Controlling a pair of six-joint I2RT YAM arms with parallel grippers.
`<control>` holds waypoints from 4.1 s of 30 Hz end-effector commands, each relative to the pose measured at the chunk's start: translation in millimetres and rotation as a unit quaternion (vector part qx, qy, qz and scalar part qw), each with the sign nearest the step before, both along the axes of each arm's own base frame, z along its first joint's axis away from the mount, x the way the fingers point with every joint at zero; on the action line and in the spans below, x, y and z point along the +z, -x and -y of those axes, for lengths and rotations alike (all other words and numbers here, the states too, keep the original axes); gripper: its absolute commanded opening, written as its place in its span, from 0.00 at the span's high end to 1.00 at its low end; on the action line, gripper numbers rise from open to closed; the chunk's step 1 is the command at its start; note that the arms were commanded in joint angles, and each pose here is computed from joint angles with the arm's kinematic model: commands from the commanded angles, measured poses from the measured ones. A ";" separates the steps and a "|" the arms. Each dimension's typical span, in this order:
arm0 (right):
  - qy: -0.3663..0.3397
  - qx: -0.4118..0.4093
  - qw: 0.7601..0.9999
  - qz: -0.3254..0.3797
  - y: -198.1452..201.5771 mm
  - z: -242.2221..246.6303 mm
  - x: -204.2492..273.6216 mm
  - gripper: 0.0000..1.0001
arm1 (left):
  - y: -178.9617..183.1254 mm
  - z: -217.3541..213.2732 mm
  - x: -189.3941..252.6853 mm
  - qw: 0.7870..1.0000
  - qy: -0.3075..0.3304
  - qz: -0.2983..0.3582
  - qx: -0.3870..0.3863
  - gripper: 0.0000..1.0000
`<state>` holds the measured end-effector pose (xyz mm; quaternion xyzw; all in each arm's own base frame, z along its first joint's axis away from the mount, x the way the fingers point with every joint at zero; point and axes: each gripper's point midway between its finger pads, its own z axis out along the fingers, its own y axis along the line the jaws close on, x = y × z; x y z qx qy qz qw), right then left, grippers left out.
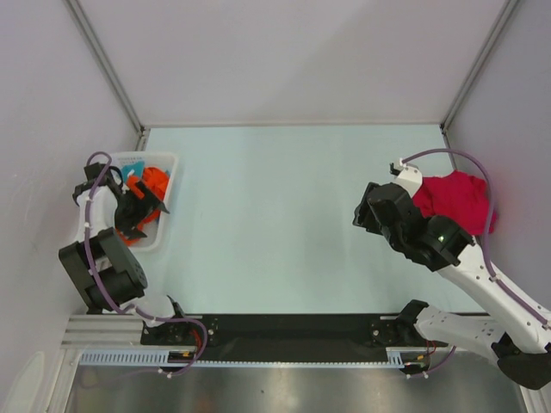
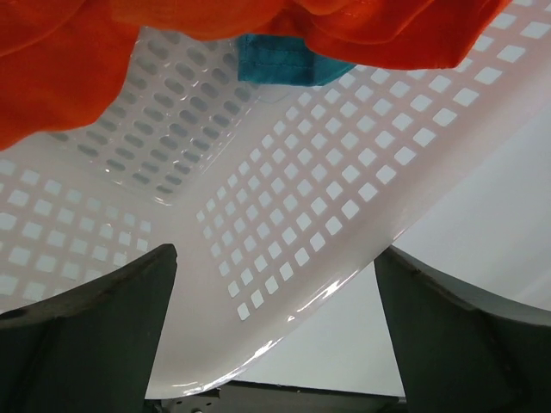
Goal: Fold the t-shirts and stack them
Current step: Grab crumpled tshirt from bin with the left arm
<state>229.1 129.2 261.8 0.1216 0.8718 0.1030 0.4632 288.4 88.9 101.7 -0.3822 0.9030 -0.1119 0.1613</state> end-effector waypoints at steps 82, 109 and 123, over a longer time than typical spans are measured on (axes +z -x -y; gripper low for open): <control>0.042 -0.010 0.999 -0.028 1.8 10.0 -10.7 0.41 | -61.4 -66.4 -4.6 0.972 -0.225 -0.053 0.045 0.23; 0.048 -0.006 0.999 -0.024 -1.0 8.8 -5.0 0.41 | -79.0 -61.2 -17.6 0.980 -0.197 -0.018 0.011 0.78; 0.033 0.005 0.999 -0.025 -3.4 -0.6 -5.1 0.41 | -114.1 -44.4 70.3 0.973 -0.217 0.077 -0.015 1.00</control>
